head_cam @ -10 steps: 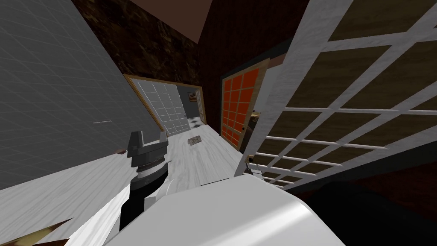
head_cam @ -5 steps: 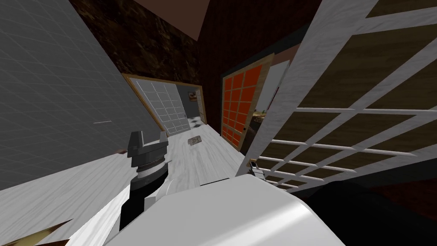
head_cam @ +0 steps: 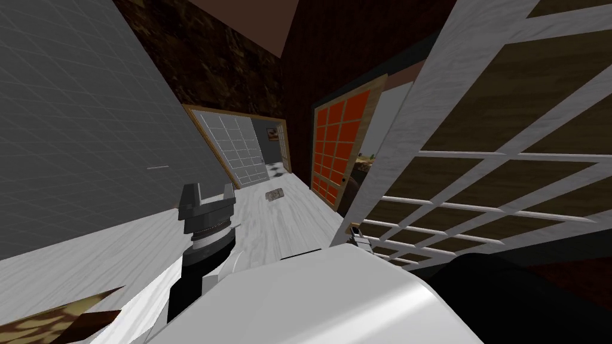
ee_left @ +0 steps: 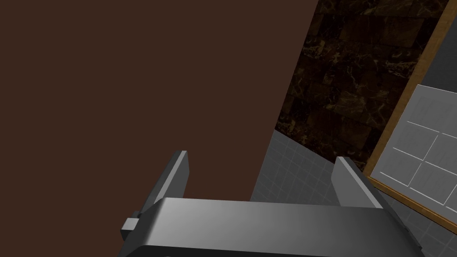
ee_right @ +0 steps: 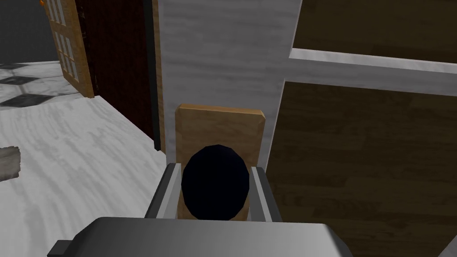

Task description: Pull the door open

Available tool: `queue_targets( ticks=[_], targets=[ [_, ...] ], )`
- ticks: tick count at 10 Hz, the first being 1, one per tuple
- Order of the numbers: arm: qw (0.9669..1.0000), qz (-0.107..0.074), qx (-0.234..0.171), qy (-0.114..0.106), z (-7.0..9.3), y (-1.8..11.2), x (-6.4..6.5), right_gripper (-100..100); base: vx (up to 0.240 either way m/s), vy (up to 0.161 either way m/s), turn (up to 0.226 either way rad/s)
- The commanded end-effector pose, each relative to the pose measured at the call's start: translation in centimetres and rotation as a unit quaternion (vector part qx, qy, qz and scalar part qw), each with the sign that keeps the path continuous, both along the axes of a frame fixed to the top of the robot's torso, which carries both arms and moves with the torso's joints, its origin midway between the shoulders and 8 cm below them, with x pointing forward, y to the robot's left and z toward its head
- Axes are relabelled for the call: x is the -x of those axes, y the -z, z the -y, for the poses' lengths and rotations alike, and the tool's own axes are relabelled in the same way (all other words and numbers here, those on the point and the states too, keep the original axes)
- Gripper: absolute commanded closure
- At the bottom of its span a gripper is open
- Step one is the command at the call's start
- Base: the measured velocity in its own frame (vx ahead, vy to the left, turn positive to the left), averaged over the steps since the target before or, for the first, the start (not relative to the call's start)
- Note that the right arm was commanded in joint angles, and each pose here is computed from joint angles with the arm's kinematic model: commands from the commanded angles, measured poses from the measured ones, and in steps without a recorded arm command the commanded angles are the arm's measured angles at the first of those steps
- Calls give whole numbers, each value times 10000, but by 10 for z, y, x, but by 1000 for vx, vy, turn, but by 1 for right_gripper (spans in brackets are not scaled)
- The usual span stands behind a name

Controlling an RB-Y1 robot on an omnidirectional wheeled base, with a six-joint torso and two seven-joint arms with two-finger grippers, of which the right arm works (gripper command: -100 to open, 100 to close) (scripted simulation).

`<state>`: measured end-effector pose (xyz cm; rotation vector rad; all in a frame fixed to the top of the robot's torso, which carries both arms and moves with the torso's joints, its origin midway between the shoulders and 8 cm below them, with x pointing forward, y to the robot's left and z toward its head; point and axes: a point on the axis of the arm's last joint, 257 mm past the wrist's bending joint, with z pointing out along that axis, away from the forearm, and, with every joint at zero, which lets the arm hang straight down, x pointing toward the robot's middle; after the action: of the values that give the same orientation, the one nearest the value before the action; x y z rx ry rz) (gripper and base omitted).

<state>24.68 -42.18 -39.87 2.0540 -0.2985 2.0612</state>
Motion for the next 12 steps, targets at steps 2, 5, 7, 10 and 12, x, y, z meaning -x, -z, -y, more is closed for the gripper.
queue_targets(
  ticks=[2,5,7,10,12],
  targets=[
    [9998,-2,-22,-213,-9,1,5,100,-190,-12,137],
    [9991,-7,-29,-429,-14,0,12,100,-233,-21,110],
    [9983,-13,-39,-576,-18,-1,16,100,-242,-14,73],
    [9980,-61,-55,-619,-22,3,19,100,-68,-25,129],
    [9975,-47,-49,-704,-23,2,23,100,-82,-39,240]
  ],
)
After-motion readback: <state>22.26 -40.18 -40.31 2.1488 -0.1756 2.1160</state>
